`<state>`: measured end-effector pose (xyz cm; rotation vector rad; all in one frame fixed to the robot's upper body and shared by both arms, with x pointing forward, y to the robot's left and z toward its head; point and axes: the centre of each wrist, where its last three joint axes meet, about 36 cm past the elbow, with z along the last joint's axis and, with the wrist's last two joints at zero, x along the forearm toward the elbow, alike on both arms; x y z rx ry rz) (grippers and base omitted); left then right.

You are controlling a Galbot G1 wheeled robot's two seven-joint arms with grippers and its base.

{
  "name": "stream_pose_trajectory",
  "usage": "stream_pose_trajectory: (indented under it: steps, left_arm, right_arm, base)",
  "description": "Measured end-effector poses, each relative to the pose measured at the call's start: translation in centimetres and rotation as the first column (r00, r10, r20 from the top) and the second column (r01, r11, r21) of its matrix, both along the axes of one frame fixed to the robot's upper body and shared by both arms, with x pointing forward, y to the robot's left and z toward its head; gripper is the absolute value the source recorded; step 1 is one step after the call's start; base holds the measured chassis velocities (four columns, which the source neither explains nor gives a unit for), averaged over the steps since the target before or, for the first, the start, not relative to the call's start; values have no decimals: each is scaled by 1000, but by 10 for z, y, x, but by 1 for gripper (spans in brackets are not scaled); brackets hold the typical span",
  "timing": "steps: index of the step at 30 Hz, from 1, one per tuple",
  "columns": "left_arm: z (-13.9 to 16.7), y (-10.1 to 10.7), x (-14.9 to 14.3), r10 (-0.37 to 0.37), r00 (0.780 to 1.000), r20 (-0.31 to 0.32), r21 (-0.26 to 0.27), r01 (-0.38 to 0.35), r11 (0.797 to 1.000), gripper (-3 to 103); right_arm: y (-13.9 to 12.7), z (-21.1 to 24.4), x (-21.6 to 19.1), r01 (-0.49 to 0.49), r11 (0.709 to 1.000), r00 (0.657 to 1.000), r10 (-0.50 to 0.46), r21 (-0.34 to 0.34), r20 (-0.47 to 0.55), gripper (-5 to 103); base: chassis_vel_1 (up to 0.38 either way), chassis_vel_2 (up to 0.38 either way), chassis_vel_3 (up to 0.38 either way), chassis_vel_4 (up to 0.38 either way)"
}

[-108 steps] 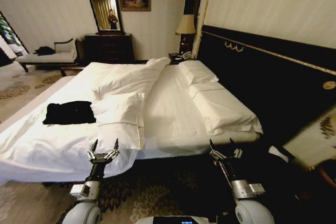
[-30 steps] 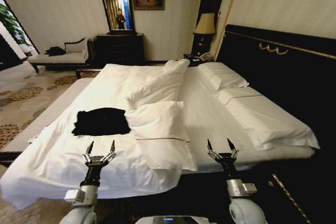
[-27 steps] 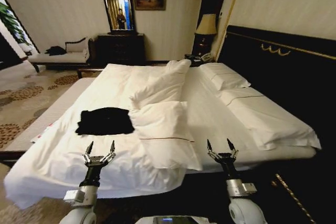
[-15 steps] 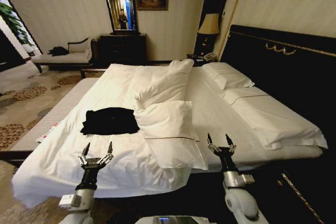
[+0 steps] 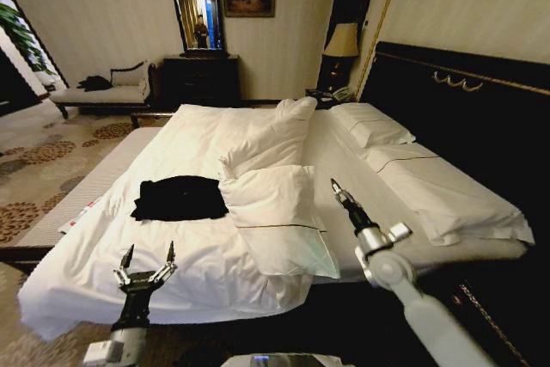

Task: Fold the clothes on the bed.

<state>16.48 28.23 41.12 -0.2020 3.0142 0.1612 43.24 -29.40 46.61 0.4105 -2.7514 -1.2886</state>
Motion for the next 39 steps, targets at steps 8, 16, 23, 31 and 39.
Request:
stream_pose_trajectory:
  steps: [8,16,23,31,39]
  left_arm:
    - [5,-1,-6,45,999,11,26,-45,999,100]
    - [3,-4,-10,56,998,6,45,-56,997,100]
    - [4,6,-13,79,997,12,59,-80,995,100]
    - [-2,15,-19,105,994,8,64,-105,992,100]
    - [-5,19,-20,115,993,9,60,-116,991,100]
  right_arm:
    - [17,-3,65,-98,995,982,101,25,-157,100]
    - [39,3,110,-157,988,973,154,-3,-174,100]
    - [76,-4,133,-249,967,948,234,-46,-214,100]
    - [104,-10,150,-252,965,932,220,-78,-289,100]
    - [126,-6,158,-292,954,919,259,-71,-298,99]
  base:
    - [0,0,0,0]
    - [0,0,0,0]
    - [0,0,0,0]
    - [0,0,0,0]
    - [0,0,0,0]
